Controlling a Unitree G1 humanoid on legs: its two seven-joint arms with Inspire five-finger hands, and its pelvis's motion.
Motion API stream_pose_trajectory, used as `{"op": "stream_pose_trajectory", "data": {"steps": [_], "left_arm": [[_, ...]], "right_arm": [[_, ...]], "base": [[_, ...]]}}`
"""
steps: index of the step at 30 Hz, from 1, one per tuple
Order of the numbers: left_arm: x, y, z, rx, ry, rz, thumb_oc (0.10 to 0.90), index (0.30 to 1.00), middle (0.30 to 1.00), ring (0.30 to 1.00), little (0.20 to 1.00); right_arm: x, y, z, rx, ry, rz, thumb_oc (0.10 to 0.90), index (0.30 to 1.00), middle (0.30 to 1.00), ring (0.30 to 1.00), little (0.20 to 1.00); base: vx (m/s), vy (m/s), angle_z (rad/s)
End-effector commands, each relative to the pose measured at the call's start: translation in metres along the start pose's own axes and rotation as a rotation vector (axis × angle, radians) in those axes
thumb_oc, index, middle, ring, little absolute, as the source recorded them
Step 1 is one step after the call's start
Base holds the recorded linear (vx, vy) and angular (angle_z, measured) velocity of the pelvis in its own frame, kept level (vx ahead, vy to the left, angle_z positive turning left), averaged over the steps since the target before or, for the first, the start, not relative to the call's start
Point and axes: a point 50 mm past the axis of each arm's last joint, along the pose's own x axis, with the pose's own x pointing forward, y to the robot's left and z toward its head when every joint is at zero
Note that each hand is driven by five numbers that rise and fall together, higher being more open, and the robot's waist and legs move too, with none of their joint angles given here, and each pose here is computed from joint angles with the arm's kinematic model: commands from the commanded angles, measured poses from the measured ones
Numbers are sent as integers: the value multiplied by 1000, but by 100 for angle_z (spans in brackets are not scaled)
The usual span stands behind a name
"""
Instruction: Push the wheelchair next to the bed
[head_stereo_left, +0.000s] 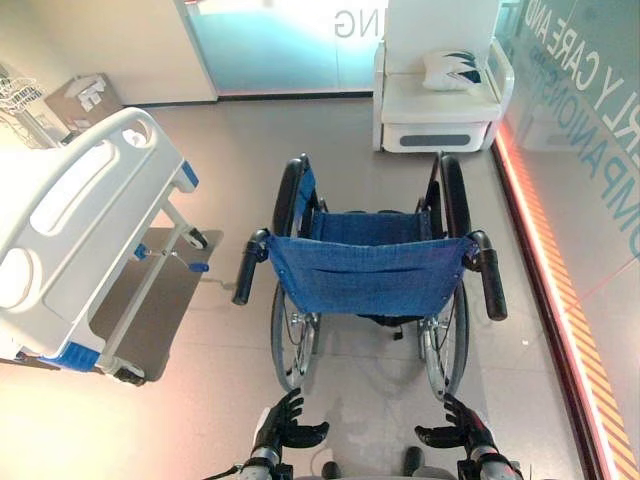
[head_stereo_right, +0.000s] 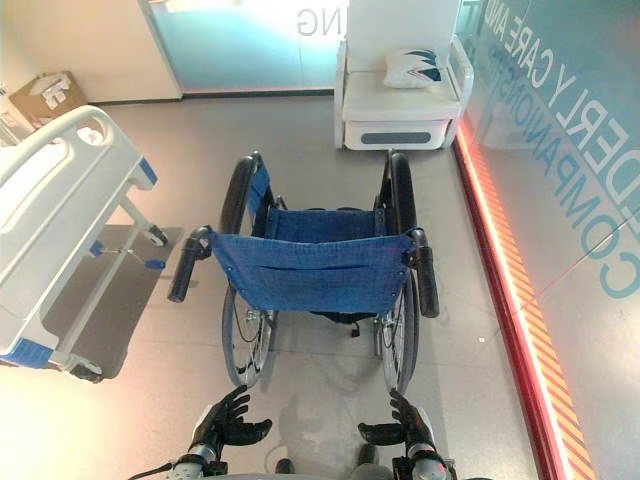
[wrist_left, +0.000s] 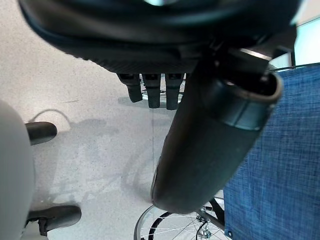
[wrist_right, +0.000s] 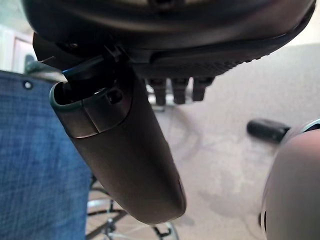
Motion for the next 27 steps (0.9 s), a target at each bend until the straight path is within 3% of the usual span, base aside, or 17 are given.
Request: {"op": "stream_pose_trajectory", "data": {"steps": [1, 10, 16, 23, 25, 27], "left_arm": [[11, 0, 24, 27, -84, 3, 800, 900, 900, 900, 900], [11, 1, 23, -45, -78, 13, 800, 900, 900, 900, 900], [17, 30, 52, -137, -179, 174, 800, 900, 900, 900, 900], [15, 75, 98, -279, -362, 361, 800, 900, 900, 900, 900], [10, 95, 118, -304, -445, 434, 800, 900, 900, 900, 900], [7, 102, 127, -307, -485, 462, 800, 900, 900, 900, 900]], "right_arm": [[11, 7, 37, -47, -152, 14, 800, 900, 900, 900, 900], [11, 3, 34, 119, -127, -35, 800, 900, 900, 900, 900], [14, -15, 66, 254, -246, -77, 800, 900, 900, 900, 900], [10, -66, 107, 308, -416, -245, 800, 900, 900, 900, 900], [5, -99, 127, 317, -471, -302, 800, 900, 900, 900, 900], [2, -111, 137, 321, -499, -318, 800, 900, 900, 900, 900]], "base": [[0, 0, 0], [21, 3, -1], [12, -13, -3], [18, -9, -2], [16, 8, 1], [0, 0, 0]]}}
